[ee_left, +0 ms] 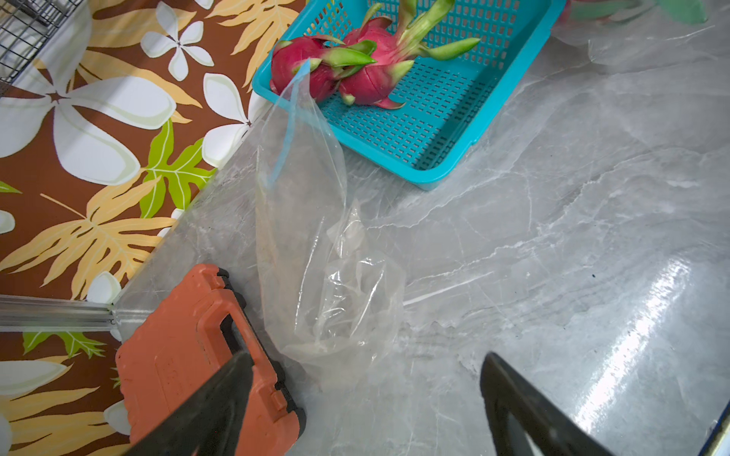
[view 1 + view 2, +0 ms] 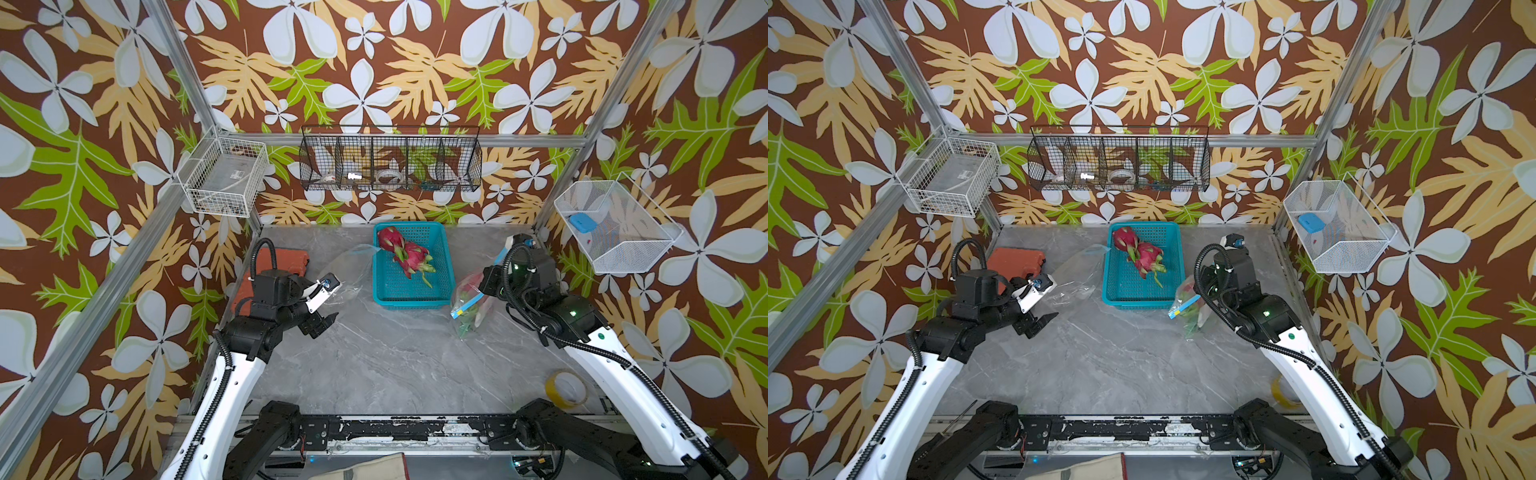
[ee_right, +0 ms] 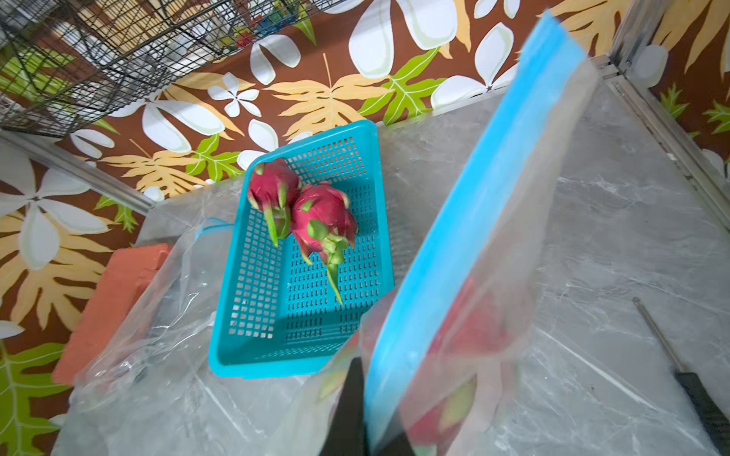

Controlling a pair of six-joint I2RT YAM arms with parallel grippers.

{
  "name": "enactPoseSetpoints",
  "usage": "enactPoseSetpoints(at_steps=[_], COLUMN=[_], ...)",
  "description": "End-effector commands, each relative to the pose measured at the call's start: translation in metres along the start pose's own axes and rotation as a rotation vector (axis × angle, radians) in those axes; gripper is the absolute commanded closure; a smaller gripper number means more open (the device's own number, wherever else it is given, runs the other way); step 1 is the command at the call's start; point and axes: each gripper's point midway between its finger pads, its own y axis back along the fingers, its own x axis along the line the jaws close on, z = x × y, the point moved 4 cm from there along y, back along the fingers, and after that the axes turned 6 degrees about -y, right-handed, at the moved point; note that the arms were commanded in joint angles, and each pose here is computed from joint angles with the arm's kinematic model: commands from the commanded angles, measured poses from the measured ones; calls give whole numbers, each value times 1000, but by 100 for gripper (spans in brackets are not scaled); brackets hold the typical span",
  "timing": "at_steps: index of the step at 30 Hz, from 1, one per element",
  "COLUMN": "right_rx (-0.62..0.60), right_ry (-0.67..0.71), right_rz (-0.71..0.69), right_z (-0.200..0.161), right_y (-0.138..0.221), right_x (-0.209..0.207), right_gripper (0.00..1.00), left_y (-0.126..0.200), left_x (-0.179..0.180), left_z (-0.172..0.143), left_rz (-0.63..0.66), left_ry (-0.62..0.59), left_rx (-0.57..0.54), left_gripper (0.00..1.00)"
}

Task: Open the zip-top bag and take out the dragon fruit
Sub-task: Pick up the zipper food storage bag at the center of the board.

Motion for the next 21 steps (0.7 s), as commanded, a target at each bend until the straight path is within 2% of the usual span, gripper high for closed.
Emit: enactPoseSetpoints(at_steps=[1,5,10,18,21], right_rx=[111,286,383,446,407], right_ry=[-72,-137,-164,-279,-362], right_rz=[125,235,327,506,571], right_z=[-13,-35,-48,-63,-61], right_y=[7,8,13,-12,-27], right_x=[17,35,66,144,173], right_gripper=[100,100,100,100,100], left_y=[0,2,10,13,12], left_x=[-7,-17,-25,-28,-33], left_z=[0,-6,-4,5,7], left_rz=[-9,26,88,85,65], left_ry=[-17,-64,-131,-163,-165], left_rx=[-44,-94,-194,-257,-273], left_gripper=[8,8,7,7,8])
